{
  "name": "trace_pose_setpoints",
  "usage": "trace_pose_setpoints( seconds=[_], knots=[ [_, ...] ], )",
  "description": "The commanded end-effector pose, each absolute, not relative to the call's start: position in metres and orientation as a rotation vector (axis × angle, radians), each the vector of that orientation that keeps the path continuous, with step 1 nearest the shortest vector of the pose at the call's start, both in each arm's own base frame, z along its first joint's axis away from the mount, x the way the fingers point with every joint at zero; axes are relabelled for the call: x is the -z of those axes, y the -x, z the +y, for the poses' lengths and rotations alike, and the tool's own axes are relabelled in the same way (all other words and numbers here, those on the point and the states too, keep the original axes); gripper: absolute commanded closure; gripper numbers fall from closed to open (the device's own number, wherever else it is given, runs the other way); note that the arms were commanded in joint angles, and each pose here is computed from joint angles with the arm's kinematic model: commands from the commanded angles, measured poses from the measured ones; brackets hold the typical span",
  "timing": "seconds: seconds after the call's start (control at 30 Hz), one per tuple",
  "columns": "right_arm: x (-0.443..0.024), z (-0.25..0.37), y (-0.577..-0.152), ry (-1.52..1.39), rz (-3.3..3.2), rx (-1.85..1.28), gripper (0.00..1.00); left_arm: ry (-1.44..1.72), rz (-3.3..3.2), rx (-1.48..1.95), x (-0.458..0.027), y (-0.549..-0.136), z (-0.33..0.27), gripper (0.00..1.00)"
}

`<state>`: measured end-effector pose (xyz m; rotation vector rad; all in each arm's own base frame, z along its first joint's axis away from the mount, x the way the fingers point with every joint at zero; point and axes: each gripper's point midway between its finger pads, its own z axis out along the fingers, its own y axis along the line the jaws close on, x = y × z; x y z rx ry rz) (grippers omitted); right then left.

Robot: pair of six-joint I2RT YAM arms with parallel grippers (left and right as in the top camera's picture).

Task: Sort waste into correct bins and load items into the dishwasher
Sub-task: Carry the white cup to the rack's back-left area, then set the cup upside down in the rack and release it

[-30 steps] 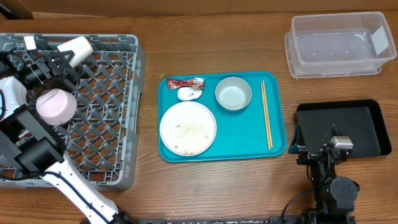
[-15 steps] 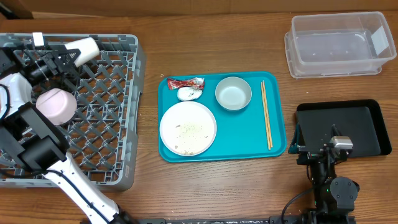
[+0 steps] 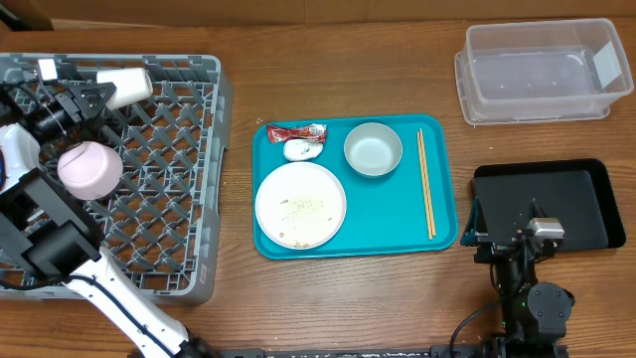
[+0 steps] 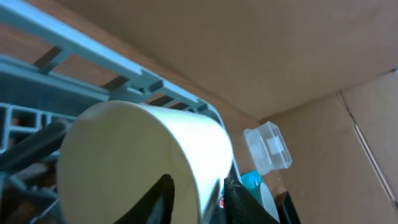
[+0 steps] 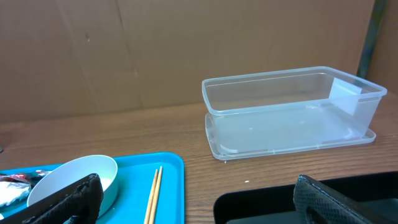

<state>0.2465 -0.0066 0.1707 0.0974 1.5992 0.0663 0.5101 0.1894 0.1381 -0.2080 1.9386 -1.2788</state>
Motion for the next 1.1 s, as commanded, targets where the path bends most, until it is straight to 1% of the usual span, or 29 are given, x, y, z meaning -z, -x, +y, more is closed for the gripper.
trace_pose_setpoints(
  seconds=[0.0,0.1,0.3,0.37,0.47,0.53,0.57,0.63,0.77,0.93,1.07],
  knots=[
    [-0.17,-0.009,-0.246,-0.103,1.592,-0.054,0.0,0.361,1.973,1.3,-0.126,-0.508,0.202,0.74],
    [-0.17,-0.009,-0.246,-0.103,1.592,-0.054,0.0,0.443,1.965,1.32,-0.126,-0.503,0.214,0.78],
    [-0.17,-0.009,-0.246,-0.103,1.592,-0.054,0.0,0.639,1.921,1.397,-0.129,-0.489,0.241,0.76],
    [-0.17,-0.009,-0.246,-0.103,1.591,-0.054,0.0,0.647,1.887,1.435,-0.135,-0.483,0.246,0.73],
    [-0.17,-0.009,-0.246,-0.103,1.591,-0.054,0.0,0.629,1.824,1.491,-0.147,-0.472,0.255,0.64],
    [-0.17,-0.009,-0.246,-0.103,1.591,-0.054,0.0,0.622,1.79,1.524,-0.153,-0.467,0.259,0.62],
    [-0.17,-0.009,-0.246,-0.103,1.592,-0.054,0.0,0.625,1.777,1.539,-0.156,-0.464,0.26,0.62],
    [-0.17,-0.009,-0.246,-0.103,1.592,-0.054,0.0,0.618,1.749,1.57,-0.163,-0.46,0.263,0.68],
    [-0.17,-0.009,-0.246,-0.103,1.591,-0.054,0.0,0.579,1.737,1.575,-0.187,-0.457,0.258,0.96],
    [-0.17,-0.009,-0.246,-0.103,1.591,-0.054,0.0,0.516,1.797,1.449,-0.232,-0.461,0.241,0.96],
    [-0.17,-0.009,-0.246,-0.103,1.591,-0.054,0.0,0.45,1.882,1.204,-0.28,-0.469,0.217,0.96]
  ],
)
